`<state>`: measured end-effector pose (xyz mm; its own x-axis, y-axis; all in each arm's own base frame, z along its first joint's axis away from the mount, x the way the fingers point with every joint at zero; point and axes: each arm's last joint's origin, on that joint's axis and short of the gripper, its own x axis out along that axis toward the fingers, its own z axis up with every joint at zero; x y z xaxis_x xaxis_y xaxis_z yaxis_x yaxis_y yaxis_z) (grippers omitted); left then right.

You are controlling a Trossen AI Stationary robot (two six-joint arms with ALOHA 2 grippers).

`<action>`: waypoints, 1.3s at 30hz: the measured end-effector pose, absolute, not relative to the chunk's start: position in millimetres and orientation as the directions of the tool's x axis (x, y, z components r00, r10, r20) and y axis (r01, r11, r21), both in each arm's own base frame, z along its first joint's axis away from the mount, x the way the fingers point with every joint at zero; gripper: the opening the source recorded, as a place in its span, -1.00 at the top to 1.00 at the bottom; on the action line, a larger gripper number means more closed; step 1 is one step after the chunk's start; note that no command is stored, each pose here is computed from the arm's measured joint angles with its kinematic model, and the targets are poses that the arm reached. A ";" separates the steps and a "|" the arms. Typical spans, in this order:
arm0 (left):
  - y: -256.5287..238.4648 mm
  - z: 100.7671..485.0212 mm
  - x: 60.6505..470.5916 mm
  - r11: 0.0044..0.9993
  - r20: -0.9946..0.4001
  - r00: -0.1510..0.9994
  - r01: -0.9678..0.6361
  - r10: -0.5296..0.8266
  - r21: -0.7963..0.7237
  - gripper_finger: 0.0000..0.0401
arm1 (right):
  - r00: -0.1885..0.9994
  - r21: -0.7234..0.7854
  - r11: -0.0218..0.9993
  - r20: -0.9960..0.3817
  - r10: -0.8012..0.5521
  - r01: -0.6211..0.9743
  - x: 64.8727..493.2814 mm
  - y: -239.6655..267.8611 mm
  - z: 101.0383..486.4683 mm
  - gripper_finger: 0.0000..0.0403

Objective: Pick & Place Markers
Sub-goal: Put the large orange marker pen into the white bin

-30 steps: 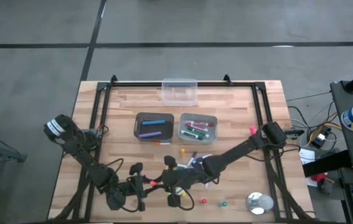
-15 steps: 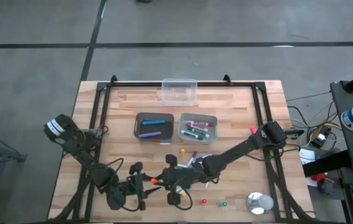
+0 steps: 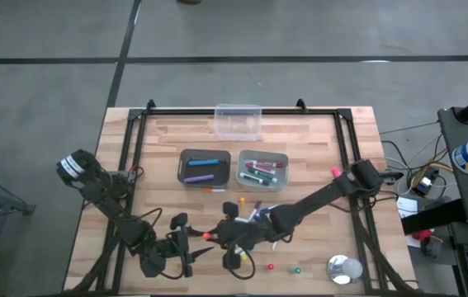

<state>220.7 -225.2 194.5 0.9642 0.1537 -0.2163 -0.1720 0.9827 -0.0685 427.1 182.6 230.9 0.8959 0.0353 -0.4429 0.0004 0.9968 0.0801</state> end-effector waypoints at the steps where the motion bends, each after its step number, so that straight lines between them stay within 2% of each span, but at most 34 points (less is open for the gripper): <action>1: -225.4 194.2 220.3 0.983 -0.219 0.964 -0.171 0.153 -0.064 0.08 | 0.892 0.077 0.997 -0.450 0.032 0.003 426.3 182.3 231.1 0.67; 6: -223.7 187.9 218.0 0.987 -0.266 0.952 -0.158 0.153 0.006 0.08 | 0.884 0.051 0.998 -0.468 -0.006 0.034 422.1 179.0 235.8 0.67; 16: -223.9 182.9 215.0 0.991 -0.312 0.941 -0.136 0.127 -0.008 0.08 | 0.820 -0.165 0.940 -0.460 -0.340 0.298 391.7 151.9 278.3 0.67; 23: -225.4 183.0 213.7 0.991 -0.313 0.943 -0.132 0.117 -0.029 0.08 | 0.692 -0.319 0.845 -0.486 -0.535 0.429 376.7 118.0 287.0 0.67; 27: -225.9 183.1 213.1 0.990 -0.313 0.943 -0.133 0.114 -0.039 0.08 | 0.559 -0.367 0.789 -0.561 -0.610 0.492 372.3 83.6 279.2 0.67; 32: -226.5 183.0 212.6 0.991 -0.313 0.943 -0.131 0.112 -0.040 0.08 | 0.423 -0.337 0.775 -0.687 -0.591 0.535 370.0 40.2 270.0 0.67; 39: -226.5 183.0 212.5 0.991 -0.313 0.943 -0.131 0.112 -0.041 0.08 | 0.362 -0.225 0.807 -0.805 -0.470 0.546 374.4 -3.5 260.0 0.67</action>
